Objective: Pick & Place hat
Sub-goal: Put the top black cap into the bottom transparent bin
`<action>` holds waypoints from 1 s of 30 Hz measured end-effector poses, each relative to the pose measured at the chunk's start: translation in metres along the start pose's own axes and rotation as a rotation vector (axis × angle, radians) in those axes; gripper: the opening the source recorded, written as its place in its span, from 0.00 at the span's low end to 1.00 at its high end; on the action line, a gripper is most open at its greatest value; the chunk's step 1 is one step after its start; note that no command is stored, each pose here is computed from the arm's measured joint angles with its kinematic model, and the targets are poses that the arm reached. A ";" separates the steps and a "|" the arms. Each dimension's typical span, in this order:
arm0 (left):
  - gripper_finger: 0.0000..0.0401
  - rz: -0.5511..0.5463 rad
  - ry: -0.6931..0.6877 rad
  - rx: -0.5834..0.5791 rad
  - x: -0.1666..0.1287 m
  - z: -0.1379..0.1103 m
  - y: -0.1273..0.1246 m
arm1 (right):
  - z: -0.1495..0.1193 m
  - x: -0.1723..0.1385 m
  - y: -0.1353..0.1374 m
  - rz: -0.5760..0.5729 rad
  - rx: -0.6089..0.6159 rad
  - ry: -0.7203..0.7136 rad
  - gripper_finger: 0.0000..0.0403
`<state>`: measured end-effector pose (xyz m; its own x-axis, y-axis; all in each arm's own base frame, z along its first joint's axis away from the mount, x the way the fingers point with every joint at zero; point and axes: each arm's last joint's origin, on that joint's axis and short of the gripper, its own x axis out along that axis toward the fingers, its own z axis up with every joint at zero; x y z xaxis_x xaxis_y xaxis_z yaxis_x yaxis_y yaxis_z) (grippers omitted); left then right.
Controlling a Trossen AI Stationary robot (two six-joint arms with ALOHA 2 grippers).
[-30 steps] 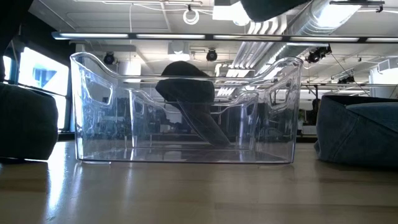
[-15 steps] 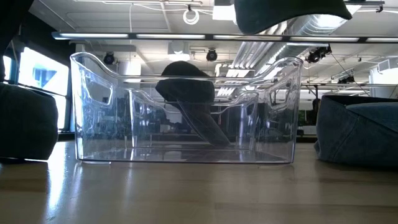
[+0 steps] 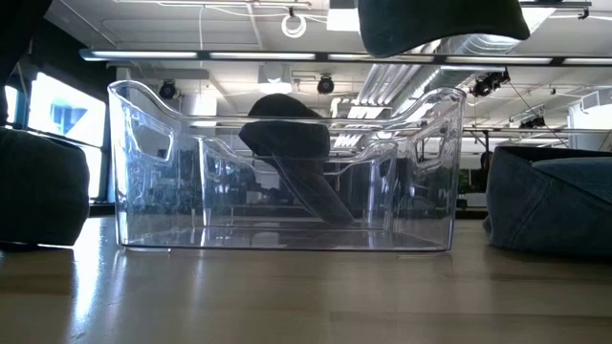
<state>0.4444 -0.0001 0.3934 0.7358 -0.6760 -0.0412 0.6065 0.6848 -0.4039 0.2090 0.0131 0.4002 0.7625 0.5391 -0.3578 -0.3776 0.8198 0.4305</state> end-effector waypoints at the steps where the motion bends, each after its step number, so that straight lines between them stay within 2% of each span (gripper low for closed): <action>1: 0.01 -0.003 0.002 -0.001 0.000 0.000 0.000 | 0.000 0.000 0.000 -0.001 0.011 0.000 0.06; 5: 0.01 -0.006 0.013 -0.038 0.000 -0.001 0.000 | -0.004 -0.003 -0.001 -0.013 0.104 0.027 0.12; 11: 0.00 0.047 0.004 -0.108 0.000 -0.002 0.002 | -0.014 -0.030 0.000 -0.091 0.228 0.040 0.30; 13: 0.00 0.090 -0.007 -0.146 0.001 -0.003 0.003 | -0.019 -0.041 0.003 -0.150 0.240 0.025 0.34; 16: 0.00 0.171 -0.034 -0.186 -0.001 -0.001 -0.001 | -0.025 -0.058 0.009 -0.301 0.258 -0.031 0.38; 20: 0.00 0.268 -0.131 -0.152 -0.006 0.012 -0.023 | -0.032 -0.077 0.016 -0.482 0.264 -0.120 0.38; 23: 0.00 0.393 -0.231 -0.129 -0.007 0.020 -0.040 | -0.035 -0.088 0.022 -0.544 0.232 -0.174 0.37; 27: 0.00 0.646 -0.338 -0.135 -0.002 0.017 -0.058 | -0.037 -0.097 0.025 -0.634 0.087 -0.182 0.37; 30: 0.00 0.817 -0.490 -0.156 0.003 0.019 -0.076 | -0.037 -0.098 0.025 -0.680 -0.028 -0.153 0.37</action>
<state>0.4066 -0.0489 0.4409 0.9785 0.2059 0.0085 -0.1691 0.8257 -0.5382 0.1051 -0.0125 0.4153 0.8990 -0.1276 -0.4190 0.1983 0.9715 0.1297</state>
